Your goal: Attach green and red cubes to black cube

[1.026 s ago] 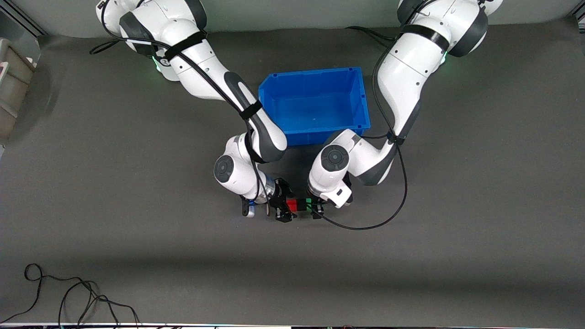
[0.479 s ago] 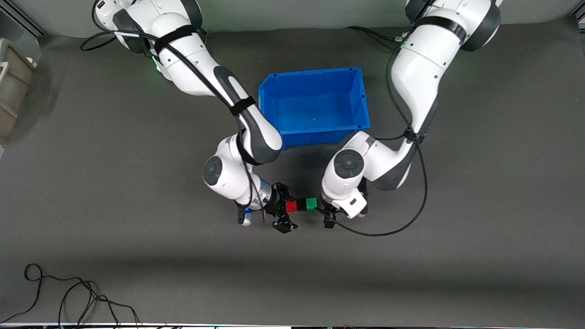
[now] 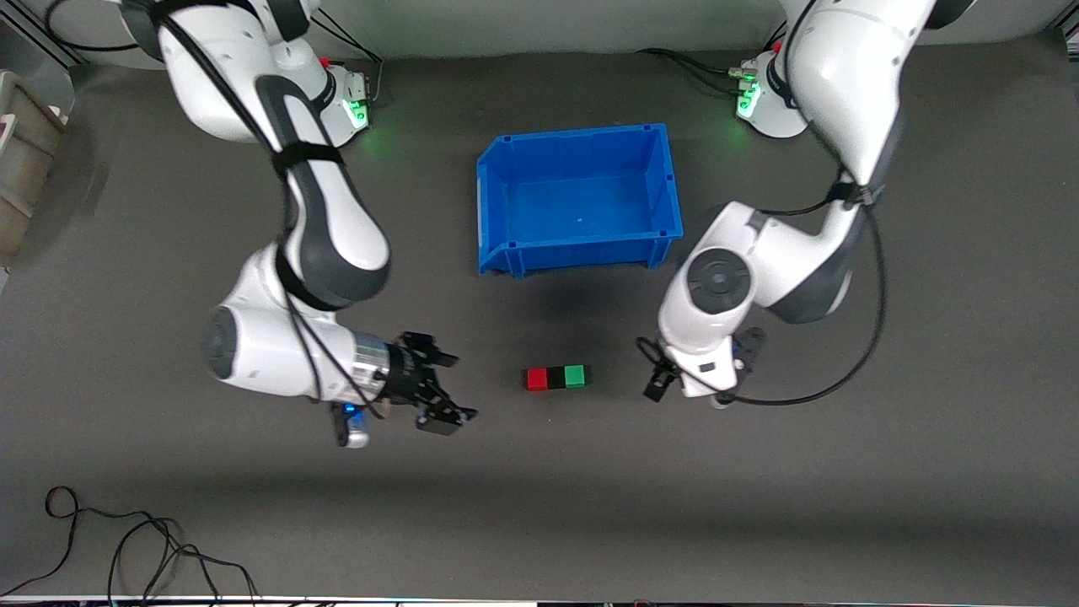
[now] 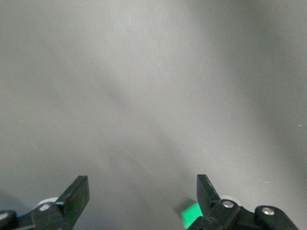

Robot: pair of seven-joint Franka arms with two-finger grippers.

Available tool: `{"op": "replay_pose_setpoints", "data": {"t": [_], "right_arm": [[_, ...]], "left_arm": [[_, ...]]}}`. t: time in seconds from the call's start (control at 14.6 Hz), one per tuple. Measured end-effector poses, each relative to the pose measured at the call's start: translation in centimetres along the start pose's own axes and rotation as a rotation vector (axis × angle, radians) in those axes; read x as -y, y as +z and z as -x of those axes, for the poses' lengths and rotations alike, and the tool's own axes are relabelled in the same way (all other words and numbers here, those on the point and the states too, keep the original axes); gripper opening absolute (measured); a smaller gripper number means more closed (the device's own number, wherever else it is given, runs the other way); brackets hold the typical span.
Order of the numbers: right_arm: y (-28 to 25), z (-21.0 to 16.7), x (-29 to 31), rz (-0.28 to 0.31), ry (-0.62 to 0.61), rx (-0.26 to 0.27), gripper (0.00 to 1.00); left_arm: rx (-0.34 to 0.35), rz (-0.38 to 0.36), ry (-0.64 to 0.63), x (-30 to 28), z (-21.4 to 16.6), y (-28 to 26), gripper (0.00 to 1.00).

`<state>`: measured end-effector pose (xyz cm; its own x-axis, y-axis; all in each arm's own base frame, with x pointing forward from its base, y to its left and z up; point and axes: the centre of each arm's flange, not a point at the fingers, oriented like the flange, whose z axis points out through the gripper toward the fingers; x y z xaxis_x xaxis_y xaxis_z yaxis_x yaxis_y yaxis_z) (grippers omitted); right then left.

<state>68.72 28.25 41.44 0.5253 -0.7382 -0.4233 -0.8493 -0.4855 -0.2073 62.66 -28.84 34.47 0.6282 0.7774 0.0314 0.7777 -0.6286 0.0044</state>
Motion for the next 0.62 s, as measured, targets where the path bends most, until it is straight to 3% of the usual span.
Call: {"op": "replay_pose_setpoints", "data": {"t": [0.14,0.41,0.62], "right_arm": [[-4.1,0.6,-1.3,0.082,-0.188,-0.042,1.00],[-12.7,1.1,-5.5,0.298,-0.571,-0.110,1.00],[-21.4,0.2,-9.7,0.340,-0.710,-0.106,1.00]], "left_arm": [[0.012,-0.015,0.120,3.1,-4.0,-1.0,1.00],[0.095,-0.141,0.424,9.4,-10.7,-3.4,1.00],[0.134,-0.155,0.584,14.7,-15.0,-6.9,1.00]]}}
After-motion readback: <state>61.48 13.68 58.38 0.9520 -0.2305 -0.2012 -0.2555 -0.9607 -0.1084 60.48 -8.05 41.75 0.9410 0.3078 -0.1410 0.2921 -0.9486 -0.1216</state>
